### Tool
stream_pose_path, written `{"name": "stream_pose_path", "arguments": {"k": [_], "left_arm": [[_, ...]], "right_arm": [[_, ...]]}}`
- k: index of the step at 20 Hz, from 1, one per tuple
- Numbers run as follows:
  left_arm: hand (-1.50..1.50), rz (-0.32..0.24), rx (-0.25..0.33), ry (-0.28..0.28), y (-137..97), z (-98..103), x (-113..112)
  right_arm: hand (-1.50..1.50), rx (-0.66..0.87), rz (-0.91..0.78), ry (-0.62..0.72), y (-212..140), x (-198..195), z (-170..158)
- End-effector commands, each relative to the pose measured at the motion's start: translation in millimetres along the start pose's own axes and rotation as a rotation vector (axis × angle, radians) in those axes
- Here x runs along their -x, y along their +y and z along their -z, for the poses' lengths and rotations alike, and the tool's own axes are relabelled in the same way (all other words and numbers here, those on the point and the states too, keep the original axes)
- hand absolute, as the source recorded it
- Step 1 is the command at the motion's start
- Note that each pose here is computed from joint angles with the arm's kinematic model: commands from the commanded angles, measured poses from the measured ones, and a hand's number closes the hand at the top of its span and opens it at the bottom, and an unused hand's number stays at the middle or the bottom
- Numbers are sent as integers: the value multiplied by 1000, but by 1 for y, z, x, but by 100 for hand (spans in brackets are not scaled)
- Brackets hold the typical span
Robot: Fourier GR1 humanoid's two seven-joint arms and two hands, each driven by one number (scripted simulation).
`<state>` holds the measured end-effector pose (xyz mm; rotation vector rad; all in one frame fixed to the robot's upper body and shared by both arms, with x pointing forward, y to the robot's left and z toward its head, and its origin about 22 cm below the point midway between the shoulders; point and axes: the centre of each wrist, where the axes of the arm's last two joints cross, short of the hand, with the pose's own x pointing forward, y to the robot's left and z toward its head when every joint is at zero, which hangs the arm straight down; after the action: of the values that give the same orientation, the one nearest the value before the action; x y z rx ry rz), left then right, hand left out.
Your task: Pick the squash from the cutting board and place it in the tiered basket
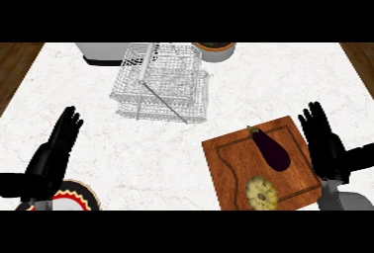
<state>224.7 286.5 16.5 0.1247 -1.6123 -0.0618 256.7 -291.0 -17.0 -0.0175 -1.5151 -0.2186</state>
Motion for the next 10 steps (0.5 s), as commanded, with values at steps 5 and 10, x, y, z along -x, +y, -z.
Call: {"name": "stream_pose_path", "arguments": {"k": [5, 10], "left_arm": [[0, -6, 105, 100, -18, 13, -2], [0, -94, 149, 207, -46, 25, -2]], "right_arm": [[150, -675, -308, -553, 37, -79, 4], [-150, -261, -361, -871, 2, -58, -31]]}}
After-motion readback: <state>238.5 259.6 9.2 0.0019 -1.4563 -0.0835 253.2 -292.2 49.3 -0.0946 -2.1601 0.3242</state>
